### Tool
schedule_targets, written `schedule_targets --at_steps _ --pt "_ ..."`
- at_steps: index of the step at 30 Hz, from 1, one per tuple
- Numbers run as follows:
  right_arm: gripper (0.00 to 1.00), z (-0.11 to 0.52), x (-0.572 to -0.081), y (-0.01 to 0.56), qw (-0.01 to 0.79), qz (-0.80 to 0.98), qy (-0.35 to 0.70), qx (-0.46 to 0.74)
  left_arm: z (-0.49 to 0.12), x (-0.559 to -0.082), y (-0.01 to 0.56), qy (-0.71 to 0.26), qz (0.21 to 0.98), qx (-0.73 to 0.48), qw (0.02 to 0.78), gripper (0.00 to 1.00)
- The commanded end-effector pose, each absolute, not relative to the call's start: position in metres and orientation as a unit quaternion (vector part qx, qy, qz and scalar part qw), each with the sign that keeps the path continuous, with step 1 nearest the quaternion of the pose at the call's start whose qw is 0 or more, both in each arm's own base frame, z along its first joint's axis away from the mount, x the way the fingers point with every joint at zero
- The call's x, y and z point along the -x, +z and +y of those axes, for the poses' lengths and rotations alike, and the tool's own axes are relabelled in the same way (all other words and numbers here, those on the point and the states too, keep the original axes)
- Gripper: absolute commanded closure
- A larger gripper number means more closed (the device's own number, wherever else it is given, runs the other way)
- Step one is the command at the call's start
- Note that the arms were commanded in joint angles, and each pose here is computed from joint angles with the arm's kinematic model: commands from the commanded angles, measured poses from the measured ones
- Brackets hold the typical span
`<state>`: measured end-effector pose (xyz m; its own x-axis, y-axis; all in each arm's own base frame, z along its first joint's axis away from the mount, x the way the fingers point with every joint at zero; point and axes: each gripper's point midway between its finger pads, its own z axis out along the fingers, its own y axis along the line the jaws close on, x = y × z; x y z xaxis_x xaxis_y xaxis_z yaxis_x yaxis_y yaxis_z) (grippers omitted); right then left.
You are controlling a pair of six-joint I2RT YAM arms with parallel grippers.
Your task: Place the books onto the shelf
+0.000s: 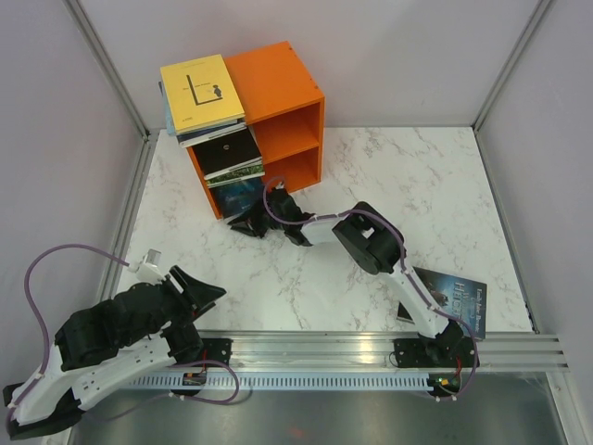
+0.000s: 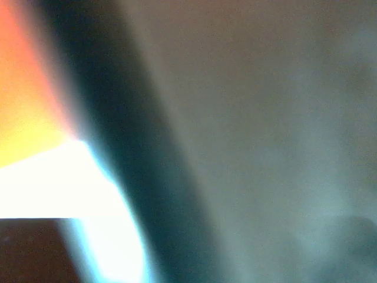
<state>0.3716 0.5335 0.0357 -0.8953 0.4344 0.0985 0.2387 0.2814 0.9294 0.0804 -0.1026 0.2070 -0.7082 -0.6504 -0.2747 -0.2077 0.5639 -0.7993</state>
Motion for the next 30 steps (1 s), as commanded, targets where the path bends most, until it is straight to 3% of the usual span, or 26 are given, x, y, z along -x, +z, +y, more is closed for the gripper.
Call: schedule_targets --at_steps 1,4,5,7,11,15,20,23,25,30 --pt "0.72 0.523 -0.364 0.104 0.125 0.762 0.619 -0.144 -0.099 -0.082 0.217 -0.385 0.838 0.249 0.294 0.39" --pt "0.55 0.498 -0.337 0.12 0.129 0.768 0.615 -0.122 -0.098 -0.084 0.216 -0.381 0.838 0.251 0.299 0.39" --pt "0.42 0.484 -0.322 0.104 0.119 0.783 0.598 -0.125 -0.097 -0.084 0.216 -0.38 0.837 0.252 0.302 0.39" --pt "0.28 0.468 -0.306 0.128 0.132 0.781 0.602 -0.103 -0.097 -0.086 0.213 -0.375 0.838 0.254 0.303 0.39" --pt "0.15 0.411 -0.274 0.118 0.153 0.822 0.544 -0.078 -0.102 -0.087 0.209 -0.375 0.84 0.247 0.303 0.39" --pt "0.09 0.325 -0.268 0.126 0.198 0.875 0.436 -0.071 -0.125 -0.092 0.194 -0.352 0.866 0.206 0.291 0.39" --pt "0.07 0.162 -0.298 0.127 0.269 0.911 0.256 -0.179 -0.177 -0.102 0.178 -0.347 0.891 0.14 0.256 0.39" --pt "0.06 0.067 -0.291 0.121 0.263 0.921 0.124 -0.261 -0.215 -0.112 0.17 -0.359 0.896 0.105 0.239 0.39" --pt "0.06 0.022 -0.276 0.105 0.216 0.93 0.058 -0.291 -0.242 -0.12 0.167 -0.37 0.896 0.086 0.23 0.39" --pt "0.06 -0.054 -0.253 0.083 0.134 0.926 -0.044 -0.351 -0.291 -0.122 0.163 -0.396 0.899 0.031 0.184 0.43"
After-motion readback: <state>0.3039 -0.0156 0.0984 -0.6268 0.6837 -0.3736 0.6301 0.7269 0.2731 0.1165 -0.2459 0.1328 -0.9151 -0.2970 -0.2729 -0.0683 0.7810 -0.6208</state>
